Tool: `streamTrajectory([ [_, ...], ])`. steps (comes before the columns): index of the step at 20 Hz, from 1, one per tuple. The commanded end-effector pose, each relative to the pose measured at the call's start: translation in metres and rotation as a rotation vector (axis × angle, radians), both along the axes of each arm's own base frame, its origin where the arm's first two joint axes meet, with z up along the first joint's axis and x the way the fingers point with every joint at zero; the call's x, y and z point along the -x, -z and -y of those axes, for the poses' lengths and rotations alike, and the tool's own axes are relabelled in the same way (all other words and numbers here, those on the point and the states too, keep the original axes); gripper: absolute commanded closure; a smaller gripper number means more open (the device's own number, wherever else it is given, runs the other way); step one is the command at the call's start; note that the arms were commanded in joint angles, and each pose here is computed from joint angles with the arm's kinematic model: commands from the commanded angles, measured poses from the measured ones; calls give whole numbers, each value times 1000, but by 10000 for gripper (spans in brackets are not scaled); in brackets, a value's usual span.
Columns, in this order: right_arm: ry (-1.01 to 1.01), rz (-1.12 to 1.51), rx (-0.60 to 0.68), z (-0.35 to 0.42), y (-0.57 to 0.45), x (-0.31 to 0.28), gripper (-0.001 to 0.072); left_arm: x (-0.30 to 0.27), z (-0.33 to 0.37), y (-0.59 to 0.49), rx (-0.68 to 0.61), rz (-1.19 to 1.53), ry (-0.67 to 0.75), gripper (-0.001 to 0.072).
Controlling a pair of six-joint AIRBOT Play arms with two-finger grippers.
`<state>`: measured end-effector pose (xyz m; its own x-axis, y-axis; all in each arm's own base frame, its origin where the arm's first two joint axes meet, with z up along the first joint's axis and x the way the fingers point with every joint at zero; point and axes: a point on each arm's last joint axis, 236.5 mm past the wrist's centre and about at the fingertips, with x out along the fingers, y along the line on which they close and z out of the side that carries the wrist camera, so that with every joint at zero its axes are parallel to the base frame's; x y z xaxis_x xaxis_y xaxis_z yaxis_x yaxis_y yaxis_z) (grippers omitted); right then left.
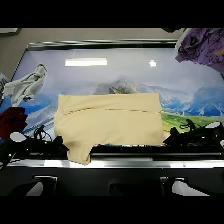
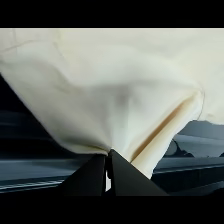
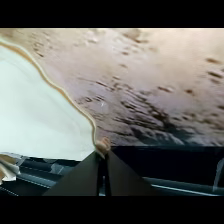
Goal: Fold the clothes and pants, and hang the long-sleeved shirts on hangers.
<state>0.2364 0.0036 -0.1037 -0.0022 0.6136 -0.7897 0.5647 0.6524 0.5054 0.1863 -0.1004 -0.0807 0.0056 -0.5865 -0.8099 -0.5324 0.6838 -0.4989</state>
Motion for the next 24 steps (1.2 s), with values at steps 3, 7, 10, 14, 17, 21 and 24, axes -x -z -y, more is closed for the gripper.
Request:
streamTrajectory([
  [3, 13, -34, -2, -9, -45, 19, 683, 15, -63, -43, -296, -48, 56, 691],
  [7, 15, 9, 143, 3, -76, 38, 684, 11, -73, -85, -369, 81, 43, 691],
  [10, 42, 85, 170, 2, -91, 32, 684, -4, -61, -94, -315, 149, 54, 691],
  [14, 34, 297, 115, -7, -109, -12, 684, -30, -63, -87, -307, 180, 69, 691],
  [17, 61, 443, 115, 1, -119, -53, 684, -62, -70, -81, -317, 215, 89, 691],
  [21, 77, 453, 75, 8, -104, -80, 684, -115, -78, -73, -313, 257, 126, 692],
  [24, 84, 425, 64, 18, -84, -98, 684, -149, -83, -62, -309, 259, 187, 691],
])
